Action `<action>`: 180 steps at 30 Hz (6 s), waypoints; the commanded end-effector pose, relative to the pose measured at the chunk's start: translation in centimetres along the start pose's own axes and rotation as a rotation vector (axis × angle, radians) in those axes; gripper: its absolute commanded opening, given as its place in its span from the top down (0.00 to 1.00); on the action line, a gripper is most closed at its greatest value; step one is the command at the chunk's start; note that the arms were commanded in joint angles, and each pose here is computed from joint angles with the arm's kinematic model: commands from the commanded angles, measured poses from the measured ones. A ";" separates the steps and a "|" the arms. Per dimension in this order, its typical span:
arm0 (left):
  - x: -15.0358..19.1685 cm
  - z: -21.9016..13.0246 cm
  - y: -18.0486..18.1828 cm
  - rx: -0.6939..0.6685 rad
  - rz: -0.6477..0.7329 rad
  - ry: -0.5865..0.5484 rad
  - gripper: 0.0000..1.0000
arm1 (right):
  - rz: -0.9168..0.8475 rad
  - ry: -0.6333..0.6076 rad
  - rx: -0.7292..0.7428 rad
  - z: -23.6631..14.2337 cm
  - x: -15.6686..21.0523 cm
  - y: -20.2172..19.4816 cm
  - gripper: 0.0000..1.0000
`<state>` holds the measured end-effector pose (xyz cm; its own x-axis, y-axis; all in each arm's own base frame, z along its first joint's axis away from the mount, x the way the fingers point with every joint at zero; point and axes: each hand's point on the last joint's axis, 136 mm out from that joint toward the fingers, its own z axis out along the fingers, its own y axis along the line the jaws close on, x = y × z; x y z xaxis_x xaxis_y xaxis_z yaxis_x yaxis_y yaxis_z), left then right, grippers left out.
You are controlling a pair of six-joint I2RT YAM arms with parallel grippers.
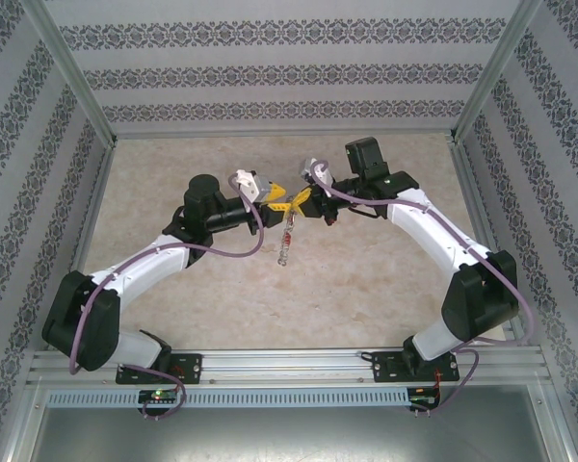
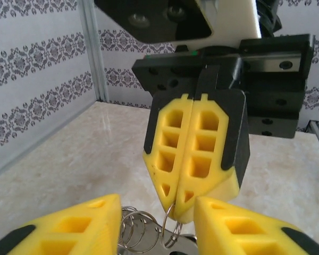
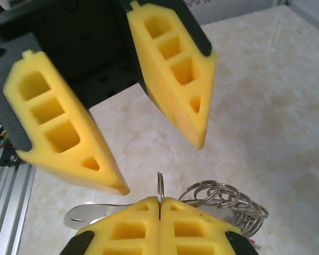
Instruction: Put the keys on the keyring
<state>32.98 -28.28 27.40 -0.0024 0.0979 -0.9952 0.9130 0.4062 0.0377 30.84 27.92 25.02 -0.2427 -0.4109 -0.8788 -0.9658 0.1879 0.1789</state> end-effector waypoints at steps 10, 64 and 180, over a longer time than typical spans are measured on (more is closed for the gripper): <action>0.3 -1.4 1.6 -0.097 -0.177 -0.056 0.00 | 0.675 0.005 0.380 -0.4 -0.7 -4.3 1.00; 4.2 1.5 -0.1 0.107 0.292 0.175 0.58 | 1.891 -0.213 0.436 1.0 1.5 -3.0 1.00; 3.1 -1.7 1.6 -0.014 0.381 0.185 0.79 | 2.031 -0.158 0.124 3.8 -2.9 -0.3 1.00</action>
<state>33.73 -25.30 23.91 0.2297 0.4009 -0.8869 0.8591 0.3447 0.3783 32.48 31.67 24.38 -0.7018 0.5262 0.4803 0.6657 0.2442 0.7051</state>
